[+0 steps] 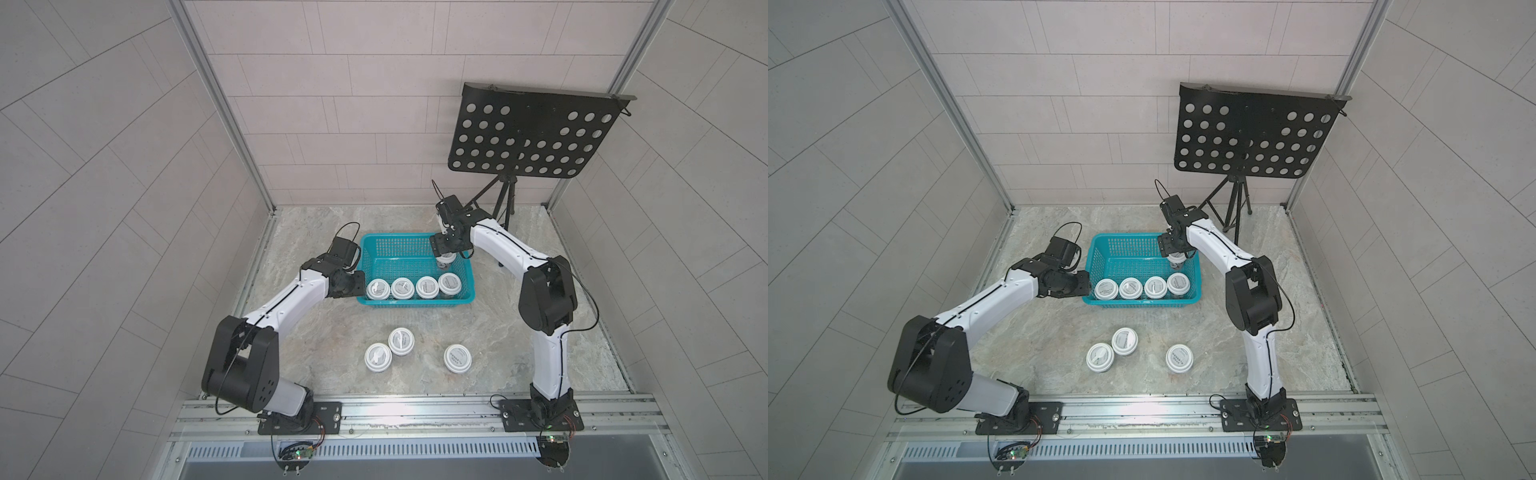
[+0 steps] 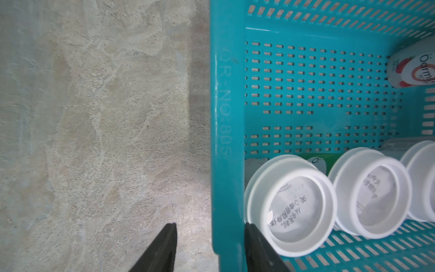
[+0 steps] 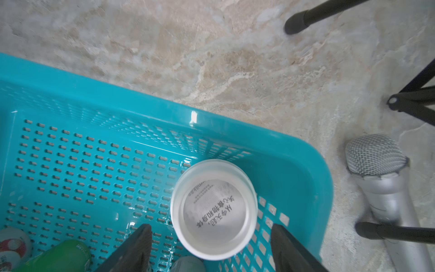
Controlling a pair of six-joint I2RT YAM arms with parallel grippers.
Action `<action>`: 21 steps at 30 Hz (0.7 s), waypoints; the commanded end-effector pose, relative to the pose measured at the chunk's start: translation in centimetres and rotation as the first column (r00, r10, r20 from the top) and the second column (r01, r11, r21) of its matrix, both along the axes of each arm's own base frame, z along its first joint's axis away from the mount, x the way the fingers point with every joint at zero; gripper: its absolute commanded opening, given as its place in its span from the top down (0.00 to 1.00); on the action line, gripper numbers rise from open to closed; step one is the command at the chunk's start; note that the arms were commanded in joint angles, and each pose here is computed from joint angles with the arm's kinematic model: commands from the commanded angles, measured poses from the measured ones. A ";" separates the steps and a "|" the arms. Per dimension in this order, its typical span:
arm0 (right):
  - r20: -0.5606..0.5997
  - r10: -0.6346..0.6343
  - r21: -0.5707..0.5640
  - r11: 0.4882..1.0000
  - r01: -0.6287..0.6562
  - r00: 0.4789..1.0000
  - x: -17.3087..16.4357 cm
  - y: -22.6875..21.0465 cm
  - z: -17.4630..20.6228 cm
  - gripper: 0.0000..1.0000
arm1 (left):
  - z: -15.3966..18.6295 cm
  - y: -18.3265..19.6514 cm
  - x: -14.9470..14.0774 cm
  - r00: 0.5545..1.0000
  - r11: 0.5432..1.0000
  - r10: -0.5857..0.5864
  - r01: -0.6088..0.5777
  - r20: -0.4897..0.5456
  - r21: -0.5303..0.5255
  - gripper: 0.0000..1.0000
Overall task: Put the yogurt in the basket
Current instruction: Place the yogurt in the basket.
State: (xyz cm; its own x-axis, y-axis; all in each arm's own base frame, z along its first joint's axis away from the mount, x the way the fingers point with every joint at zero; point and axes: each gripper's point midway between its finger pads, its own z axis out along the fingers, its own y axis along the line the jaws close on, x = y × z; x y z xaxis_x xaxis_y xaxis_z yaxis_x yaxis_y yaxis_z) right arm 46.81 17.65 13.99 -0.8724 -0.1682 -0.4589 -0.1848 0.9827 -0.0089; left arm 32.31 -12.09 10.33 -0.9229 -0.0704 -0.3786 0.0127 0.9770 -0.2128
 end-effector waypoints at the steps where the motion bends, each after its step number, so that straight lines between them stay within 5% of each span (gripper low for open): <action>1: 0.044 0.018 0.042 0.999 -0.020 0.999 -1.3 -0.3 3.6 0.17 | 2.5 0.1 0.2 0.999 1.000 0.005 -0.005 0.041 -0.004 0.46; 12: 0.054 0.124 0.108 0.986 -0.129 0.991 -7.6 -1.1 6.3 0.20 | 6.7 -0.9 -1.9 0.992 0.993 -0.082 0.089 0.096 -0.072 0.45; 21: 0.078 0.124 0.155 0.979 -0.135 0.989 -13.4 -2.9 6.3 0.20 | 7.7 -2.1 -6.4 0.978 0.970 -0.197 0.204 0.068 -0.132 0.44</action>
